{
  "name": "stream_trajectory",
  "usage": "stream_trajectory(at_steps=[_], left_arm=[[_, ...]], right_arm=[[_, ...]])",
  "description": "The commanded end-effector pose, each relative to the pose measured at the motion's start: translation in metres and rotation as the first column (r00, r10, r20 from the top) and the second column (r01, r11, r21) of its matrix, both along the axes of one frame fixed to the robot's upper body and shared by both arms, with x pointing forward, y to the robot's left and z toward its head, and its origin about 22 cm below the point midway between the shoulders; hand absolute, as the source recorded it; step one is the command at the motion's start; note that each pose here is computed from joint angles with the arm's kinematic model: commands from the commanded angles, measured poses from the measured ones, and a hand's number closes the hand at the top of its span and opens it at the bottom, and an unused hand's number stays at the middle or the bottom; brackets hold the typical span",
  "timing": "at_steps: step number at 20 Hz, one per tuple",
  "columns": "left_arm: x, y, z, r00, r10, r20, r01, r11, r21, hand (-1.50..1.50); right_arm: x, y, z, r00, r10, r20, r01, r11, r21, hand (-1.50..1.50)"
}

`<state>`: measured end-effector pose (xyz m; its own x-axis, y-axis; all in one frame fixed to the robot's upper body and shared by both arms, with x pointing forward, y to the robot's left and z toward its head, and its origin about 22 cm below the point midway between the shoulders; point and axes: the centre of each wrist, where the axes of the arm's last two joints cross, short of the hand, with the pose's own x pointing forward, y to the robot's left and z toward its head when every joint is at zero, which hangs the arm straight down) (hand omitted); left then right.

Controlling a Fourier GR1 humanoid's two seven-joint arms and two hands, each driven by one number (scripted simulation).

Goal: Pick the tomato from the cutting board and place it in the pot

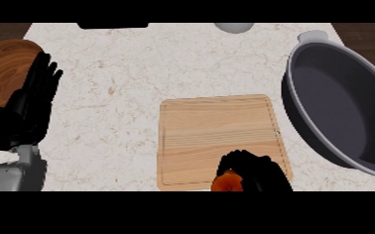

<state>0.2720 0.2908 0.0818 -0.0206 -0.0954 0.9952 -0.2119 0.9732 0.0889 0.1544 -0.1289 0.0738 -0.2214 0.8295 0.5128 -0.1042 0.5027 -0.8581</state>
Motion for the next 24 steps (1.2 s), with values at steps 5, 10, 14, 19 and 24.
stream_trajectory(at_steps=[5, 10, 14, 19, 24], left_arm=[[-0.001, 0.006, 0.001, 1.000, -0.010, 0.010, 0.010, 1.000, 0.000, 0.00], [0.019, -0.005, 0.016, 0.999, -0.039, 0.012, 0.039, 0.999, -0.016, 0.00], [0.014, -0.002, 0.021, 0.999, -0.047, 0.011, 0.047, 0.999, -0.007, 0.00], [-0.001, 0.012, 0.011, 1.000, -0.028, 0.008, 0.028, 1.000, 0.005, 0.00], [0.010, -0.004, 0.008, 0.999, -0.040, 0.016, 0.040, 0.999, 0.006, 0.00]], right_arm=[[-0.042, -0.023, 0.083, 0.905, -0.333, 0.263, 0.276, 0.933, 0.230, 1.50], [-0.031, -0.044, 0.100, 0.846, -0.436, 0.306, 0.387, 0.898, 0.209, 1.50], [-0.015, -0.057, 0.107, 0.843, -0.460, 0.278, 0.399, 0.882, 0.248, 1.50], [-0.002, -0.097, 0.096, 0.822, -0.502, 0.269, 0.436, 0.858, 0.271, 1.50], [0.041, -0.138, 0.083, 0.805, -0.549, 0.227, 0.469, 0.822, 0.323, 1.50]])
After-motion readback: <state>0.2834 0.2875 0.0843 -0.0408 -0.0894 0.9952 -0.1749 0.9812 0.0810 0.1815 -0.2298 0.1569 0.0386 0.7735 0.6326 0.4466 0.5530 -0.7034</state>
